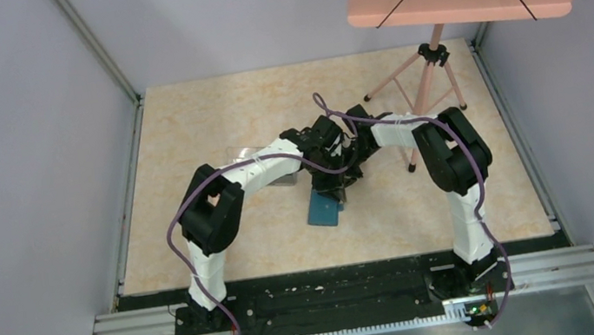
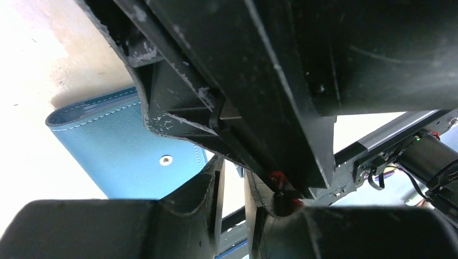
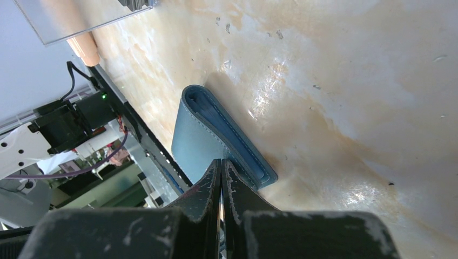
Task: Put the credit cards into the card holder
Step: Close the card holder at the center of the board.
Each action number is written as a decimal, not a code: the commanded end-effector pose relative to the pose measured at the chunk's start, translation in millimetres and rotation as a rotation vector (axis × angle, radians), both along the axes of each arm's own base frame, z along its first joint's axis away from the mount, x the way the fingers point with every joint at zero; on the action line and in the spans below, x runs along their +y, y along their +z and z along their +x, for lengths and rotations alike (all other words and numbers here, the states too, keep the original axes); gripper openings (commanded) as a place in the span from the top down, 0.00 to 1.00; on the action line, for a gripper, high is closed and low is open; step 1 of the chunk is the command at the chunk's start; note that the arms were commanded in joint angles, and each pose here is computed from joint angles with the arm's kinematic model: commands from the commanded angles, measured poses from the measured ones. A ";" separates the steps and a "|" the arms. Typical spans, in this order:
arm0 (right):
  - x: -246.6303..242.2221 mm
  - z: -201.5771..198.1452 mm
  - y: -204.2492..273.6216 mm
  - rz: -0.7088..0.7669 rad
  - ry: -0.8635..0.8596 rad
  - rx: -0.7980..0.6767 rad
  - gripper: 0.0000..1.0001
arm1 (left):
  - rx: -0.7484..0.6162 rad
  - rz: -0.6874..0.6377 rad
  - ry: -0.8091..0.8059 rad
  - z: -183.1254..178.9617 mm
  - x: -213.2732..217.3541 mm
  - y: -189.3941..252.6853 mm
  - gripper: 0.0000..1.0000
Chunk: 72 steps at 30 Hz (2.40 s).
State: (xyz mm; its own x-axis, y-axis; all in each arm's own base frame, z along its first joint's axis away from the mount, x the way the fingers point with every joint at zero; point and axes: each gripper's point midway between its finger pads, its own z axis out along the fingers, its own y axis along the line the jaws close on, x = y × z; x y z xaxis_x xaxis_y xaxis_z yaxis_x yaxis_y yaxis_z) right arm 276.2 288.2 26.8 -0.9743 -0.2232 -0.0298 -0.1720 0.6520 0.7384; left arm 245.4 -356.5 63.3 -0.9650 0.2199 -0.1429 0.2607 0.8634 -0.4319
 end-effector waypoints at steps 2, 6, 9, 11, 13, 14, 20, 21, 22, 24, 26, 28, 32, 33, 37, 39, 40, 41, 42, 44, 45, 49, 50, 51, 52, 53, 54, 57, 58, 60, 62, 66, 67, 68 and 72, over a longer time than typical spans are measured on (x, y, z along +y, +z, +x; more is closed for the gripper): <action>-22.5 -12.4 -41.3 -0.165 0.016 -0.001 1.00 | -0.029 -0.030 -0.056 0.2 -12.6 5.9 0.81; -22.4 -13.1 -41.4 -0.163 0.018 0.001 1.00 | -0.039 -0.020 -0.051 2.0 -10.6 6.6 0.90; -22.6 -13.7 -41.9 -0.163 0.018 0.005 1.00 | -0.053 0.002 -0.046 3.6 -6.1 7.7 0.94; -22.6 -13.7 -41.9 -0.163 0.018 0.005 1.00 | -0.064 0.021 -0.040 4.6 -1.8 8.5 0.95; -22.6 -13.7 -41.7 -0.162 0.018 0.004 1.00 | -0.074 0.039 -0.033 5.1 2.6 9.0 0.96; -22.4 -13.7 -41.8 -0.162 0.019 0.004 1.00 | -0.079 0.046 -0.029 5.5 5.0 9.4 0.95; -22.5 -13.5 -41.6 -0.163 0.018 0.003 1.00 | -0.093 0.083 -0.011 7.5 15.6 5.2 0.94; -22.7 -12.9 -41.5 -0.164 0.018 0.000 1.00 | -0.091 0.086 -0.010 7.7 16.5 4.4 0.94; -22.6 -13.4 -41.7 -0.165 0.020 0.001 1.00 | -0.089 0.091 -0.008 7.9 17.8 3.4 0.95; -22.9 -13.2 -41.2 -0.165 0.020 0.001 1.00 | -0.087 0.099 -0.002 8.5 20.4 1.4 0.95; -22.7 -12.9 -41.0 -0.165 0.020 0.001 1.00 | -0.086 0.106 0.004 9.6 23.1 -0.4 0.95; -23.0 -13.6 -41.3 -0.165 0.021 0.002 1.00 | -0.086 0.110 0.012 11.1 25.5 -0.9 0.95; -23.2 -13.0 -41.4 -0.167 0.022 0.001 1.00 | -0.083 0.110 0.030 13.1 29.2 -1.5 0.95; -23.2 -13.3 -41.5 -0.167 0.023 0.002 1.00 | -0.082 0.108 0.031 12.7 29.6 -1.9 0.95; -23.8 -13.5 -42.5 -0.171 0.024 0.003 1.00 | -0.070 0.098 0.039 11.0 29.7 -1.5 0.95; -23.9 -13.2 -42.8 -0.173 0.025 0.002 1.00 | -0.068 0.096 0.050 8.9 31.5 -1.2 0.95; -23.9 -13.4 -42.8 -0.173 0.025 0.003 1.00 | -0.069 0.093 0.057 8.4 33.0 -1.6 0.95; -23.9 -13.9 -43.1 -0.173 0.026 0.005 1.00 | -0.066 0.094 0.066 7.4 35.3 -3.2 0.95; -23.7 -13.9 -43.6 -0.172 0.026 0.006 1.00 | -0.062 0.089 0.073 7.8 36.4 -3.7 0.95; -23.6 -13.6 -43.6 -0.171 0.027 0.006 1.00 | -0.055 0.087 0.087 8.6 39.1 -4.8 0.95; -24.0 -14.0 -43.7 -0.172 0.027 0.006 1.00 | -0.053 0.087 0.094 9.5 40.6 -5.6 0.95; -24.8 -15.0 -43.2 -0.173 0.028 0.005 1.00 | -0.053 0.075 0.106 12.2 41.7 -5.9 0.95; -24.5 -14.7 -43.1 -0.172 0.028 0.003 1.00 | -0.056 0.070 0.105 13.1 40.8 -5.7 0.94; -24.4 -15.0 -42.4 -0.171 0.029 0.003 1.00 | -0.059 0.065 0.105 14.4 40.1 -5.6 0.94; -24.3 -15.2 -42.6 -0.171 0.030 0.002 1.00 | -0.061 0.063 0.104 15.5 39.7 -5.3 0.93; -24.4 -15.0 -42.1 -0.170 0.030 0.002 1.00 | -0.063 0.067 0.104 16.5 39.8 -6.0 0.93; -24.2 -14.8 -41.2 -0.167 0.030 0.000 1.00 | -0.066 0.071 0.106 17.8 40.6 -6.7 0.92; -24.2 -14.4 -38.9 -0.165 0.032 -0.008 1.00 | -0.072 0.076 0.106 20.4 41.7 -8.4 0.91; -24.4 -14.2 -38.2 -0.164 0.032 -0.012 1.00 | -0.073 0.079 0.107 20.8 42.6 -8.9 0.90; -24.8 -14.9 -38.6 -0.165 0.033 -0.011 1.00 | -0.077 0.089 0.111 22.4 44.9 -10.0 0.90; -24.7 -14.8 -38.7 -0.165 0.033 -0.010 1.00 | -0.078 0.095 0.110 23.5 46.3 -10.1 0.89; -24.6 -15.8 -39.1 -0.164 0.036 -0.008 1.00 | -0.081 0.114 0.106 24.0 49.7 -12.4 0.88; -24.9 -15.7 -39.1 -0.165 0.035 -0.009 1.00 | -0.077 0.120 0.105 23.6 50.6 -13.9 0.87; -24.9 -15.4 -38.3 -0.164 0.035 -0.011 1.00 | -0.074 0.122 0.104 23.2 50.9 -15.0 0.87; -23.9 -14.8 -32.0 -0.154 0.035 -0.024 1.00 | -0.067 0.124 0.098 21.8 50.7 -17.1 0.84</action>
State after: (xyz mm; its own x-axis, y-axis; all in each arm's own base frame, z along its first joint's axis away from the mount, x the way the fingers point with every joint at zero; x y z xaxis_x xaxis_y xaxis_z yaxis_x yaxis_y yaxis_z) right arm 275.3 287.8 26.3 -0.9729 -0.2287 -0.0338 -0.1778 0.6468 0.7417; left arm 260.1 -310.6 41.3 -0.9781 0.1388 -0.1549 0.1831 0.9279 -0.3248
